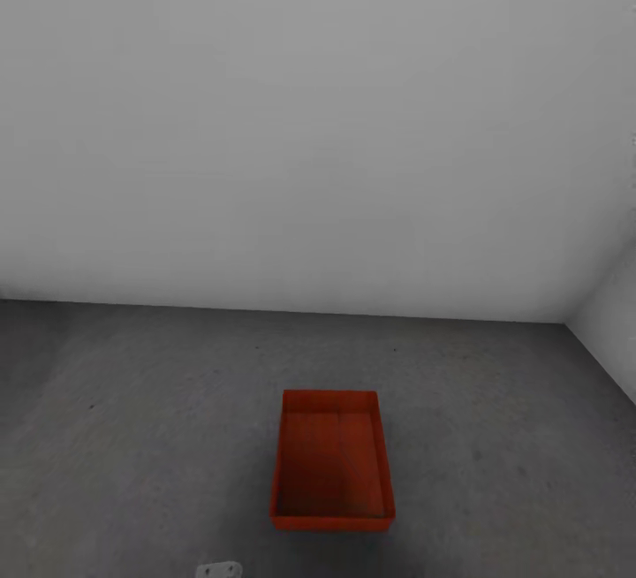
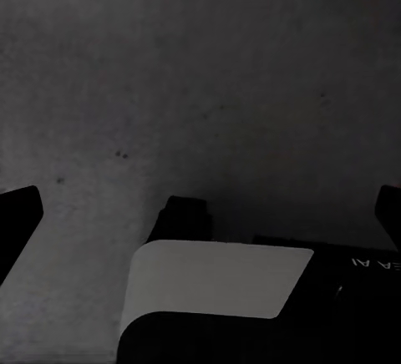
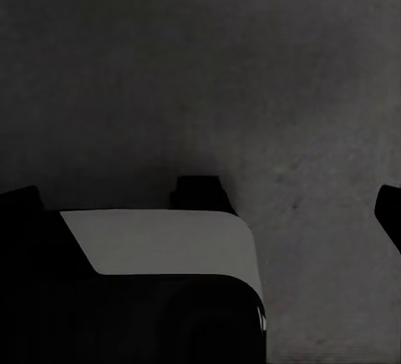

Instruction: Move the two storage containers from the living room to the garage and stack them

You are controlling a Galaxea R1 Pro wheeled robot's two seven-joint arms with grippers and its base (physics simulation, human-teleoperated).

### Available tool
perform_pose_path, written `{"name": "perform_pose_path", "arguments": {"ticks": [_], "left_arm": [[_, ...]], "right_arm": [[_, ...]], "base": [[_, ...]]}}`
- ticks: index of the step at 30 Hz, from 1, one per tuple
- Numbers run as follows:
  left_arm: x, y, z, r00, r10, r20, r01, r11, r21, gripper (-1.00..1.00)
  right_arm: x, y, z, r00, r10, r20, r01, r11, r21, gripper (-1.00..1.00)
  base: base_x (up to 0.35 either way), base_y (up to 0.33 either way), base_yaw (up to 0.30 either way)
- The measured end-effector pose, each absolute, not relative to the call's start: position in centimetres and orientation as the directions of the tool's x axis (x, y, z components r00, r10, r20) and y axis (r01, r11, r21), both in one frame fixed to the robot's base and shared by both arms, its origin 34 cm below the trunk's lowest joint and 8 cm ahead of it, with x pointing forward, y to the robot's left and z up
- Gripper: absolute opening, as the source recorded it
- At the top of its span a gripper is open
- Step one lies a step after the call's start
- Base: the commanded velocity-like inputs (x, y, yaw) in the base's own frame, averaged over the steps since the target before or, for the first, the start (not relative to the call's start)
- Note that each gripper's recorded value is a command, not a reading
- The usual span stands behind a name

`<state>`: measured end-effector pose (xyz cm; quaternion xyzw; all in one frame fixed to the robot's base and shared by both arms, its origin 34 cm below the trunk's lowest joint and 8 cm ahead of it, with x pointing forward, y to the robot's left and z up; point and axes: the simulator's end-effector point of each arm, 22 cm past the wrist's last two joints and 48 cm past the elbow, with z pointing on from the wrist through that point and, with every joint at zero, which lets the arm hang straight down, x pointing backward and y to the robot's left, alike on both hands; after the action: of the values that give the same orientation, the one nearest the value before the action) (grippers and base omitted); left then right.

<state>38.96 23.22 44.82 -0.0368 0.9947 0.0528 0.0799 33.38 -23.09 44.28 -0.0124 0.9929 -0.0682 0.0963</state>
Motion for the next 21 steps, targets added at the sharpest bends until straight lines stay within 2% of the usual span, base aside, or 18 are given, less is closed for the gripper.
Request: {"name": "perform_pose_path", "arguments": {"ticks": [5, 14, 21], "left_arm": [[38.65, 23.36, 44.77, -0.985, -0.065, -0.162, -0.082, 0.991, 0.101, 1.00], [38.51, 23.47, 44.76, -0.985, -0.065, -0.162, -0.083, 0.991, 0.103, 1.00], [38.60, 23.47, 44.84, -0.984, -0.065, -0.163, -0.083, 0.991, 0.102, 1.00]], "right_arm": [[33.35, -22.98, 44.29, -0.981, -0.038, -0.189, -0.012, 0.991, -0.136, 1.00], [33.24, -23.12, 44.29, -0.982, -0.039, -0.184, -0.013, 0.990, -0.139, 1.00], [33.34, -22.84, 44.35, -0.982, -0.038, -0.186, -0.012, 0.991, -0.135, 1.00]], "base": [[-0.269, 0.000, 0.000], [-0.040, 0.000, -0.004], [-0.002, 0.000, -0.190]]}}
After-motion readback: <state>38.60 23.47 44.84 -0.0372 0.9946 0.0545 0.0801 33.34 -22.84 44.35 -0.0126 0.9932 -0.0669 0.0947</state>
